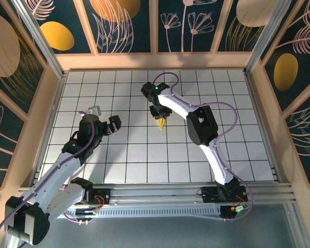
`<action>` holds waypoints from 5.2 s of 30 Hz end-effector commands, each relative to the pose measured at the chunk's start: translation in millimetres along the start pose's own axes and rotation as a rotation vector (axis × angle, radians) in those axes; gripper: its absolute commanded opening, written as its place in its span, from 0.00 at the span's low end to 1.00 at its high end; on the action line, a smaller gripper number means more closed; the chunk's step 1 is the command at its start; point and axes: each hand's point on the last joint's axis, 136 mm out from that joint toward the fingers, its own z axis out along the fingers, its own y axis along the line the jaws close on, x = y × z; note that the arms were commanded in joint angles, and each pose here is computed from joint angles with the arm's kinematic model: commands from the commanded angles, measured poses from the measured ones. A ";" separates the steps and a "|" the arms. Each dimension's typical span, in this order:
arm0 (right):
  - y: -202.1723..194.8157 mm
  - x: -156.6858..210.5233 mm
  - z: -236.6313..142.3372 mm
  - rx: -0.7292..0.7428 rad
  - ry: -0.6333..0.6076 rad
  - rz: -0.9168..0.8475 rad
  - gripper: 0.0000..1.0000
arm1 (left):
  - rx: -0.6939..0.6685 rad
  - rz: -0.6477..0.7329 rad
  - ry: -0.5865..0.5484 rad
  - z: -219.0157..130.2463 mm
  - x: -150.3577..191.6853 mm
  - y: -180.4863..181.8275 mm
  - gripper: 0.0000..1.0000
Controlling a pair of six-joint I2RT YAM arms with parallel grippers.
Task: Fold a paper plane with a square sheet of paper (fold left side to right side)
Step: Pick up the paper plane at the center of the table, then place the paper plane at the center of the table, then reset both arms
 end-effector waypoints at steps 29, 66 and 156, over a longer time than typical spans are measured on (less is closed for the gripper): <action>-3.8 15.4 -19.7 -0.045 -0.050 -0.084 0.10 | -0.011 -0.013 -0.022 -1.8 -14.0 -3.4 0.99; 3.6 -14.4 -2.0 -0.107 -0.027 0.209 0.05 | -0.006 -0.024 0.002 1.6 -8.4 -3.9 0.99; -289.2 81.1 -59.0 -0.040 -1.302 0.393 0.99 | -0.237 0.241 -0.569 45.3 -60.5 127.1 0.99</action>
